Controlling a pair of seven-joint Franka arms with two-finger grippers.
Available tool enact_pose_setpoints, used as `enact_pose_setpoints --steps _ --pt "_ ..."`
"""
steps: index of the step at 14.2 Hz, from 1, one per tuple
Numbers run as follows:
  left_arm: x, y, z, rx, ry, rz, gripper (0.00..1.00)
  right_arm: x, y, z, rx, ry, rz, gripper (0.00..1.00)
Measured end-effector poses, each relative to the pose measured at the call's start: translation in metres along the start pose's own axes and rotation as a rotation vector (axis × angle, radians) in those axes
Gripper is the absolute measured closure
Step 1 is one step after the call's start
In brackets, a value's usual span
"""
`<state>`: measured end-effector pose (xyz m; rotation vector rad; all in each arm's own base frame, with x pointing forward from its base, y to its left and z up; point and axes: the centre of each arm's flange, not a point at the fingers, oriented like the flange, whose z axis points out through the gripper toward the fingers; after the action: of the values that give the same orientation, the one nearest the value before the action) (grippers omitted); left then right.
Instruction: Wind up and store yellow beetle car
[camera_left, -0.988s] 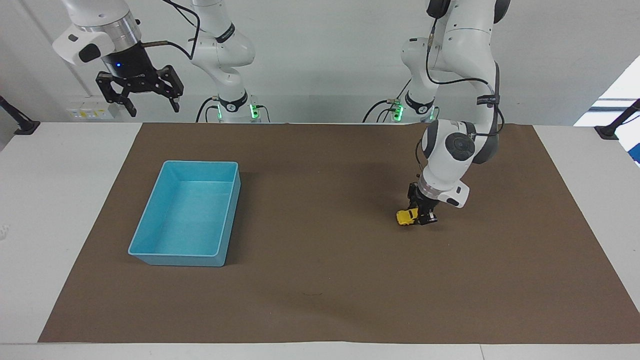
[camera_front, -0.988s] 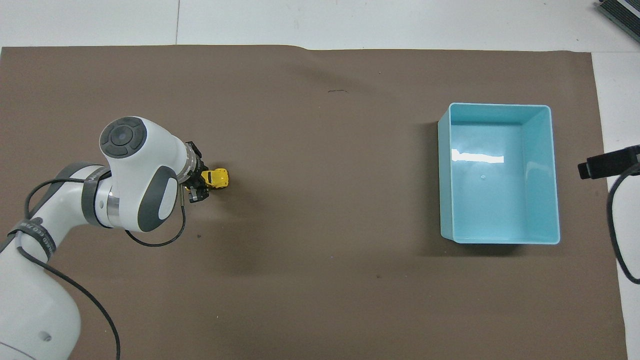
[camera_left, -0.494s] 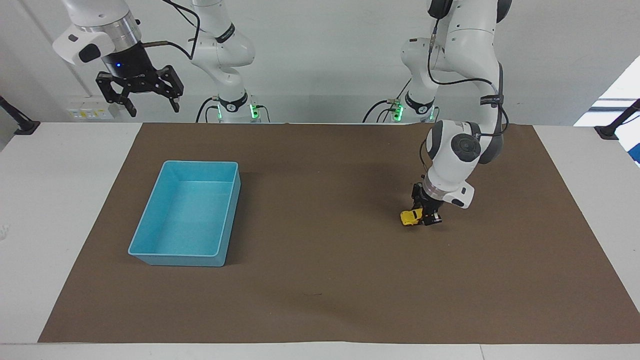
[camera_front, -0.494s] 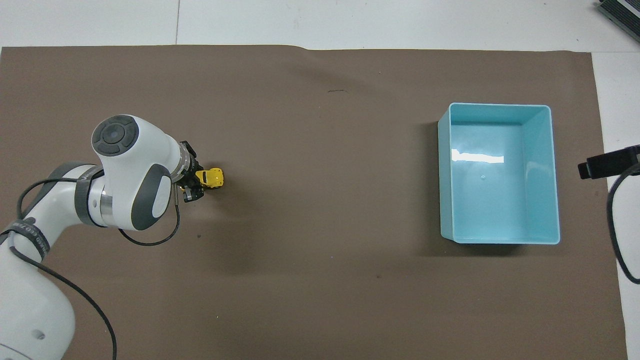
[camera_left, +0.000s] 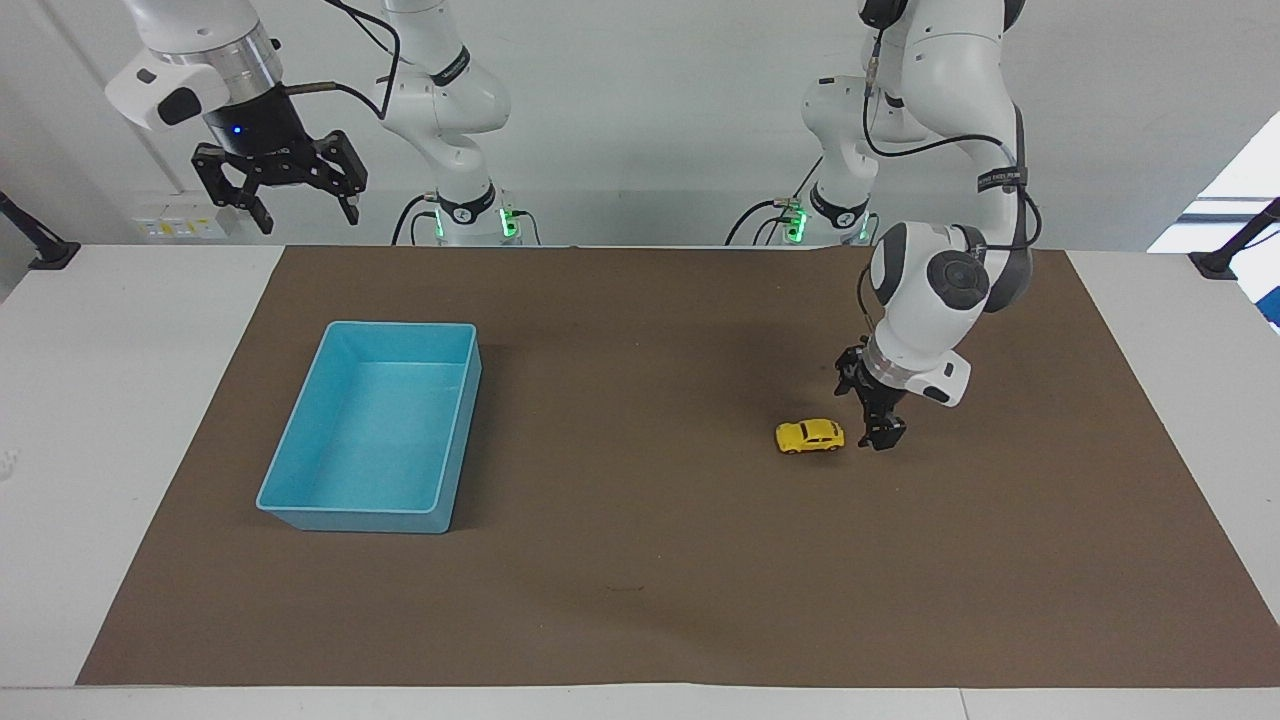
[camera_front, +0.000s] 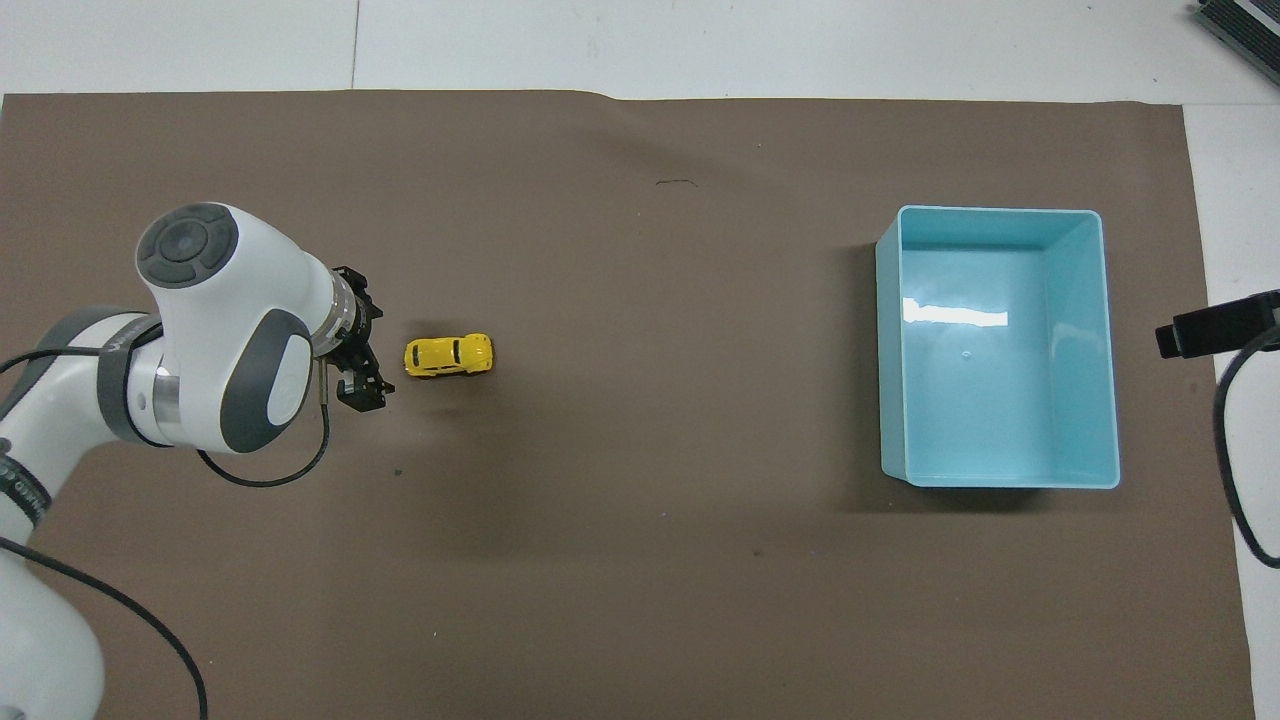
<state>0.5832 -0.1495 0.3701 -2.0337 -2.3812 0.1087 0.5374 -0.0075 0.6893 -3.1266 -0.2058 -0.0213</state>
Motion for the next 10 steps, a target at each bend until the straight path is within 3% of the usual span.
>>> enact_pose_setpoints --steps 2,10 --pt "-0.002 0.0 -0.029 -0.015 -0.007 0.006 0.0 0.0 0.0 0.0 0.0 0.0 0.0 0.0" --pt "0.007 0.011 -0.073 -0.095 -0.03 0.152 0.0 0.0 0.0 0.0 0.0 0.0 0.0 0.0"
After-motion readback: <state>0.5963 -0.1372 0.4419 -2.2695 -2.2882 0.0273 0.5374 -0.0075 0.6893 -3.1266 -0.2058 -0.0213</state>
